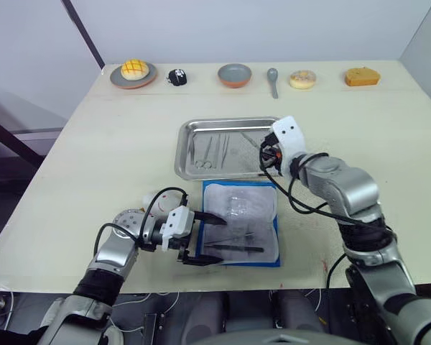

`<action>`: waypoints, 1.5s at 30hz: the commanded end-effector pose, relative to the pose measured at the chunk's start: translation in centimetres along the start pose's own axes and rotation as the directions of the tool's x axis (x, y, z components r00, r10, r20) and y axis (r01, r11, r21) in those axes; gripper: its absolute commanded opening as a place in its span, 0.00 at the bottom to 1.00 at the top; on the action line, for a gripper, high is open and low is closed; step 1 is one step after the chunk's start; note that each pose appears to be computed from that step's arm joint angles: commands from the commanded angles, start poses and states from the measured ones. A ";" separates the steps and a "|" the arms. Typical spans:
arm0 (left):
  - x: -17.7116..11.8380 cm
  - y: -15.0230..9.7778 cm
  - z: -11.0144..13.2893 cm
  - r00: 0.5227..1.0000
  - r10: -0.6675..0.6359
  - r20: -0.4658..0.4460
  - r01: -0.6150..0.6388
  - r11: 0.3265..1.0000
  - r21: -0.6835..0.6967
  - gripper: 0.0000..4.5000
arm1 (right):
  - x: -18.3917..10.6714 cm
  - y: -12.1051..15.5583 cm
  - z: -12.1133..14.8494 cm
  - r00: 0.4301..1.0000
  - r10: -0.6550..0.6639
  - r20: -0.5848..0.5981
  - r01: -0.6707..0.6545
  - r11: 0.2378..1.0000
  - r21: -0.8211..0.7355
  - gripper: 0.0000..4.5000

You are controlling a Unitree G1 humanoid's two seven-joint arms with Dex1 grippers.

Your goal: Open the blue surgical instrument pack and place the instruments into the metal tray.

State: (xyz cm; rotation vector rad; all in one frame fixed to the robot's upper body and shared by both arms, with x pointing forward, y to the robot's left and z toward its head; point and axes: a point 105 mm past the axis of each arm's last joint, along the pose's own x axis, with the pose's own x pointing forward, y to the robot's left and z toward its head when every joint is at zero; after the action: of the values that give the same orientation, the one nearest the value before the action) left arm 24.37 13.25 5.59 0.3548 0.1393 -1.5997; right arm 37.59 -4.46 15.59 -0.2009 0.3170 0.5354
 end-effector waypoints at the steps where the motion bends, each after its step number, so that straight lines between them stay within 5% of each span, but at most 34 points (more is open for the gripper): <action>1: 0.4 -1.3 -2.0 0.998 -0.032 -0.053 0.027 0.995 -0.094 1.00 | 0.9 0.5 1.5 0.998 -0.013 0.059 0.013 1.000 0.002 0.01; 24: 0.3 -1.4 -2.1 0.998 -0.031 -0.057 0.026 0.995 -0.097 1.00 | 6.3 2.0 -1.2 0.998 -0.041 -0.055 0.052 0.974 0.221 0.01; 27: 0.4 -1.4 -2.1 0.998 -0.032 -0.056 0.026 0.995 -0.098 1.00 | 6.1 2.2 -0.8 0.999 -0.013 -0.034 0.019 0.979 0.201 0.24; 30: 0.5 -1.4 -2.2 0.998 -0.033 -0.055 0.027 0.995 -0.099 1.00 | 5.7 1.9 0.0 1.000 -0.009 -0.001 0.009 0.984 0.176 0.63; 31: 0.5 -1.4 -2.2 0.998 -0.033 -0.054 0.028 0.995 -0.099 1.00 | 5.4 1.8 0.6 1.000 -0.007 0.024 0.003 0.987 0.158 0.66; 34: 0.5 -1.4 -2.2 0.998 -0.037 -0.053 0.032 0.995 -0.099 1.00 | 4.1 1.6 2.5 0.995 0.016 0.094 -0.025 0.995 0.095 0.98; 40: 0.7 -1.3 -2.2 0.998 -0.040 -0.048 0.036 0.995 -0.096 1.00 | 0.5 2.4 4.7 0.948 0.168 0.270 -0.168 0.986 -0.026 0.99; 45: 0.8 -1.3 -2.1 0.998 -0.045 -0.044 0.041 0.995 -0.094 1.00 | -3.6 2.6 3.9 0.877 0.298 0.378 -0.247 0.952 -0.180 0.99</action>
State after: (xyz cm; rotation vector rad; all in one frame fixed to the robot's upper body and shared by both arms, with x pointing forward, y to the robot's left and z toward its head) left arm 24.38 13.03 5.48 0.3423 0.1345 -1.5991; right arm 35.71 -3.34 17.59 -0.1436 0.0398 0.7909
